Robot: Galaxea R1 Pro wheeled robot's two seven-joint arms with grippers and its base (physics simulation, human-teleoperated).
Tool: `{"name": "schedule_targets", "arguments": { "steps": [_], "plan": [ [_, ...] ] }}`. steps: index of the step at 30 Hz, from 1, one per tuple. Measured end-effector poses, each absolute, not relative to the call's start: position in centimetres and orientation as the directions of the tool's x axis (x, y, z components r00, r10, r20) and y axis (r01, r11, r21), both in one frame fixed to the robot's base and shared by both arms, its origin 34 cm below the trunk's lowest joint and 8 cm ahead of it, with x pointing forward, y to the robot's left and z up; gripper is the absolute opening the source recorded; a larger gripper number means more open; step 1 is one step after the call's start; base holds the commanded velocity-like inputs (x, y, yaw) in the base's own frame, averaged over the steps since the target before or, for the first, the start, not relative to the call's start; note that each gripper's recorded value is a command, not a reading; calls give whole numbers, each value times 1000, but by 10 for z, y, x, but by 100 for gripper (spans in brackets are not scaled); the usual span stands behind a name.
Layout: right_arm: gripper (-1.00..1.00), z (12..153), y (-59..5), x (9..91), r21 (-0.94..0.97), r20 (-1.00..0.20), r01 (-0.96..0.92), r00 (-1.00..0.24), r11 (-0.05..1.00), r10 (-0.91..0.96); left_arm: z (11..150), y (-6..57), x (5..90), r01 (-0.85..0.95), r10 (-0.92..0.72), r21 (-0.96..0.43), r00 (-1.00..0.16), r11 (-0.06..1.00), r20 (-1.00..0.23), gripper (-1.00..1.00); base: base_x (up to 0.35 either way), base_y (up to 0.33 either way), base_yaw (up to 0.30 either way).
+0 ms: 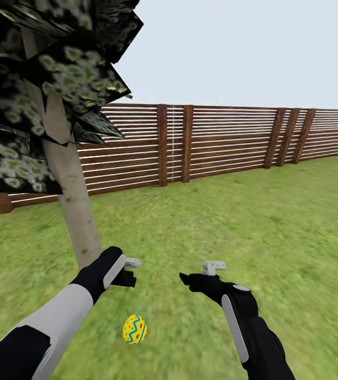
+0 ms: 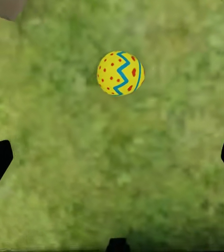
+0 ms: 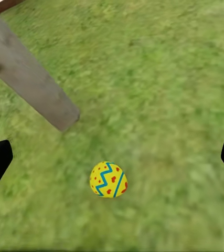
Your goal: Take the three Easter eggs out of the wicker basket on the lawn in the garden, then place them on the lawn next to a single tree (choose any tree) so that all three eggs are next to the same tree and none are left in the basket.
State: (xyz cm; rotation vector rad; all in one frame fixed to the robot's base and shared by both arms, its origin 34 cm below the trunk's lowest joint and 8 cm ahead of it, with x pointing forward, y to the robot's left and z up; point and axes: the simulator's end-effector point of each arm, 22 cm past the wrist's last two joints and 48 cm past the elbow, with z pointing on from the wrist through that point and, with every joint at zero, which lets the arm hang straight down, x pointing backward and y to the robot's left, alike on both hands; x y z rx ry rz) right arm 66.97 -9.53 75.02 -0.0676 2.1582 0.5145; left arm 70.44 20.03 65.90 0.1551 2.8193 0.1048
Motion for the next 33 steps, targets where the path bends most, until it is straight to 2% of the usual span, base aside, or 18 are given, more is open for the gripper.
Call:
{"name": "schedule_targets", "arguments": {
  "steps": [33],
  "plan": [
    [100, 806, -95, 676, 339, -779, -228, -613, 913, 136, 712, 200, 708, 97, 119, 91, -950, 991, -288, 100, 0, 0, 279]
  ]
}}
